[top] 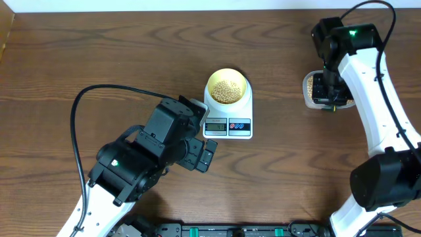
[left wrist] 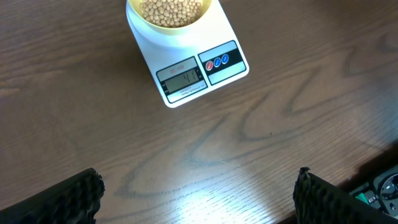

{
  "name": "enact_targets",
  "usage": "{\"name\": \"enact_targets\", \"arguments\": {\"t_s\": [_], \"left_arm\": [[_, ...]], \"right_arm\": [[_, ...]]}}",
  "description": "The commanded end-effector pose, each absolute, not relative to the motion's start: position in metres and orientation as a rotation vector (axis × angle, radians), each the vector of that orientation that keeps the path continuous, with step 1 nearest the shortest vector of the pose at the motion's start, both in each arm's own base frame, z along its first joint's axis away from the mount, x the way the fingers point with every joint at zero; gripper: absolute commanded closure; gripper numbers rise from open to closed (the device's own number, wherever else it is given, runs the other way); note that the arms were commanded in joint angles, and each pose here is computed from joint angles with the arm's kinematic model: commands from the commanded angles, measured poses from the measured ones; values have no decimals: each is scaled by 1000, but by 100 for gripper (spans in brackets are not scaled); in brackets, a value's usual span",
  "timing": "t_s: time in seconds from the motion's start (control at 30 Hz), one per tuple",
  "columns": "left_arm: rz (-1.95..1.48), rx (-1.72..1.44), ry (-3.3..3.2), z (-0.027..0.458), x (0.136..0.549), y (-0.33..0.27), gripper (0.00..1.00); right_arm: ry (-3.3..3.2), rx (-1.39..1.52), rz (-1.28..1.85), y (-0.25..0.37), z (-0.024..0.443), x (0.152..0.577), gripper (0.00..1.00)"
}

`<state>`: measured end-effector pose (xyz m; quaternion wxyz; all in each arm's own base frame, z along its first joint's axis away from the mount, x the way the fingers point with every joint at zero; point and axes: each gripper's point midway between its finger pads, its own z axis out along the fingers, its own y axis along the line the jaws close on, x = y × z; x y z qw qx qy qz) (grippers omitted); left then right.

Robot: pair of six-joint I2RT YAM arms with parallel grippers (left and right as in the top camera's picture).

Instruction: Scoop item into bowl and weigh 50g on scale

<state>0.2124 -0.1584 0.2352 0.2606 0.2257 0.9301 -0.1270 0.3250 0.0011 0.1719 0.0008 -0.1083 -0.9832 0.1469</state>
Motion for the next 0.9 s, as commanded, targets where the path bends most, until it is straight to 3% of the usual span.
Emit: {"name": "enact_targets", "arguments": {"t_s": [0.0,0.4,0.87], "left_arm": [[-346,598,2513,239,214,-158,0],[-346,598,2513,239,214,-158,0],[-346,598,2513,239,214,-158,0]], "right_arm": [[-3054,-437,477,-6,159,322,99],[-3041,-528,244,-7,107,326,99],[-3044,-675,36,-29,104,337,99]]}}
